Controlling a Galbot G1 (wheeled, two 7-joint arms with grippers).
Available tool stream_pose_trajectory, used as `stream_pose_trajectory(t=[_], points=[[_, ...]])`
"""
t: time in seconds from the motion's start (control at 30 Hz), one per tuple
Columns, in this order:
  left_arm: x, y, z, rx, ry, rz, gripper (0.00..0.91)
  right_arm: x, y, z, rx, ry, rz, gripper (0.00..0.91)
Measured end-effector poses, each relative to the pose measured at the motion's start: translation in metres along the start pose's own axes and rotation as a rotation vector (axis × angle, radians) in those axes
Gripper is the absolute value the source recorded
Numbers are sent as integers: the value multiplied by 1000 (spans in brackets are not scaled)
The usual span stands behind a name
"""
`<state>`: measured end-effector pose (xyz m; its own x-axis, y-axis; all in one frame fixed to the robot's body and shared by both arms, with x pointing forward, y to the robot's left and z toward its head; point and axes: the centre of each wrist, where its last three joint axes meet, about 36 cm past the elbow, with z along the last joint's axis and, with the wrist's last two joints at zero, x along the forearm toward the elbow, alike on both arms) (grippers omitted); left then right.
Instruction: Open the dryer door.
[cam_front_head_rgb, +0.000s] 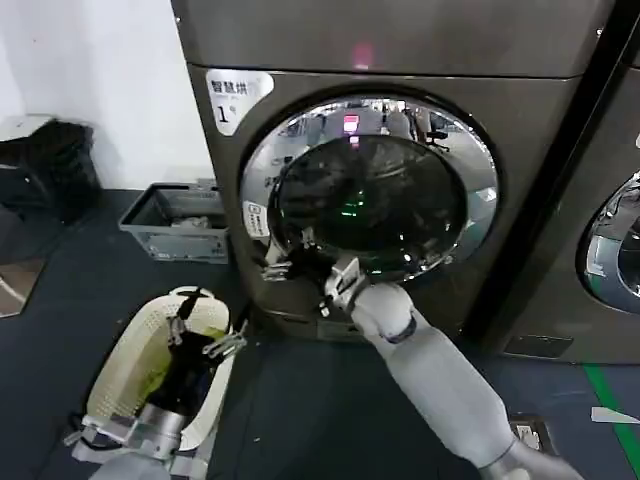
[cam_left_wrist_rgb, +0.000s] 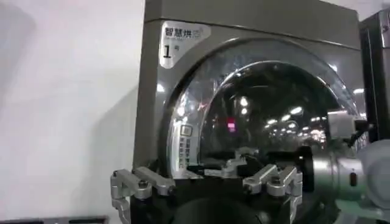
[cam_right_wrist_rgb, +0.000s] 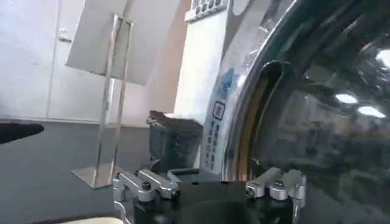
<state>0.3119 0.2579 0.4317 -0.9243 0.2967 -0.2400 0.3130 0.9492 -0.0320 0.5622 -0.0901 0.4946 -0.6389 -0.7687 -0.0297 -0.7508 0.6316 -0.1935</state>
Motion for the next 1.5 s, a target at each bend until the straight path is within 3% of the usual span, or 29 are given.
stream_pose_trajectory(t=[0.27, 0.53, 0.67, 1.0, 1.5], points=[[0, 0, 0, -1, -3, 0, 907, -11, 3, -2, -14, 3, -29, 907], [0, 0, -1, -2, -5, -1, 907, -10, 2, -7, -75, -19, -73, 907], [0, 0, -2, -2, -4, -1, 907, -3, 3, -8, -110, -34, -105, 907], [0, 11, -5, -6, 1, -17, 907, 26, 15, -15, -139, 9, -248, 907], [16, 44, -25, -71, -14, -107, 907, 64, 26, -18, -145, -30, -339, 907]])
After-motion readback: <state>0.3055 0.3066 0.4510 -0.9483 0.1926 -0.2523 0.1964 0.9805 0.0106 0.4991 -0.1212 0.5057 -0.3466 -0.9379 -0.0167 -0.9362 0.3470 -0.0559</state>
